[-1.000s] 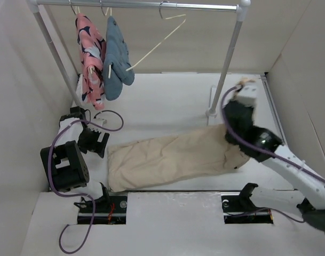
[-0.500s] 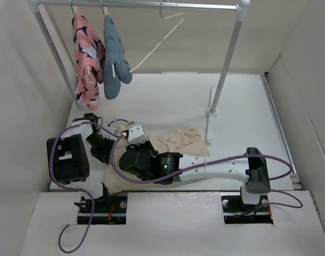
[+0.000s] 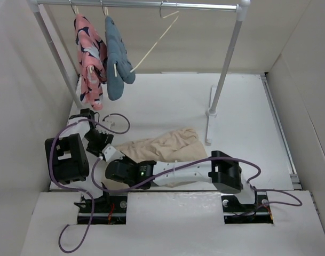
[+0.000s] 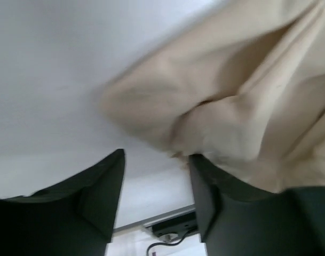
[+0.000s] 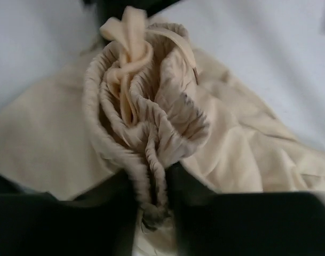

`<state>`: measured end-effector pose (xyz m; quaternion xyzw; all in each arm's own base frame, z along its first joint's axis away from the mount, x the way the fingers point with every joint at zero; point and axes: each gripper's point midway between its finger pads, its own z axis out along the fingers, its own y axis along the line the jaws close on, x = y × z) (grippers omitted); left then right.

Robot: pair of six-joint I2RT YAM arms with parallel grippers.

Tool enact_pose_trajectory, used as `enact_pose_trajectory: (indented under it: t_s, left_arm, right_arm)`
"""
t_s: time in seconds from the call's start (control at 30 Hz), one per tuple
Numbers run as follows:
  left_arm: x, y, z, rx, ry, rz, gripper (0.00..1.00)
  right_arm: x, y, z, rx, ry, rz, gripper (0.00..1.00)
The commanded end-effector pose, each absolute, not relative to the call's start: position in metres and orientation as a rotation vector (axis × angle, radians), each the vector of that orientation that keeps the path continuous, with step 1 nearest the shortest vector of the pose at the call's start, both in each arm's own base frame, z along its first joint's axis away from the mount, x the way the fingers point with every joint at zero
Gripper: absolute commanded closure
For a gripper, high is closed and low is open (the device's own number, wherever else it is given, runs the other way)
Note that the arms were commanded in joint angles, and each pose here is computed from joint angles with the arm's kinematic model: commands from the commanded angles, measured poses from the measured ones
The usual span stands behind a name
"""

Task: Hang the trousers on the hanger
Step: Fold the trousers at the center of the board.

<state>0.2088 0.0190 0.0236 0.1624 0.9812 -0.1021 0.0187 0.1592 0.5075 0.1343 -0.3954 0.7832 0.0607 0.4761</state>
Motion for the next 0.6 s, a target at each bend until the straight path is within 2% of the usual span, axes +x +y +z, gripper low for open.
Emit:
enact_pose_trajectory:
  t_s: [0.0,0.07,0.13,0.2,0.23,0.43,0.47,0.5,0.57]
  left_arm:
    - [0.240,0.041,0.049,0.357,2.986,-0.186,0.50]
    - [0.249,0.054,0.061,0.289,2.974,-0.094,0.47]
    - [0.254,0.060,0.069,0.260,2.952,-0.062,0.45]
    - [0.257,0.058,0.083,0.281,2.919,-0.072,0.42]
    - [0.258,0.055,0.088,0.301,2.906,-0.091,0.37]
    - [0.236,0.017,0.121,0.606,2.797,-0.314,0.24]
    - [0.232,0.013,0.123,0.655,2.792,-0.319,0.23]
    - [0.222,0.004,0.119,0.704,2.797,-0.349,0.22]
    - [0.211,-0.012,0.111,0.820,2.797,-0.378,0.20]
  right_arm:
    - [0.137,0.538,0.157,-1.109,1.853,0.348,0.61]
    - [0.128,0.545,0.149,-1.221,1.819,0.375,0.36]
    - [0.117,0.556,0.145,-1.309,1.802,0.431,0.27]
    - [0.115,0.558,0.153,-1.336,1.784,0.447,0.09]
    - [0.115,0.561,0.160,-1.328,1.778,0.456,0.09]
    - [0.121,0.533,0.219,-1.158,1.840,0.650,0.05]
    - [0.138,0.514,0.203,-1.112,1.900,0.644,0.05]
    - [0.146,0.496,0.228,-0.990,1.922,0.709,0.05]
    - [0.168,0.465,0.223,-0.850,1.995,0.688,0.05]
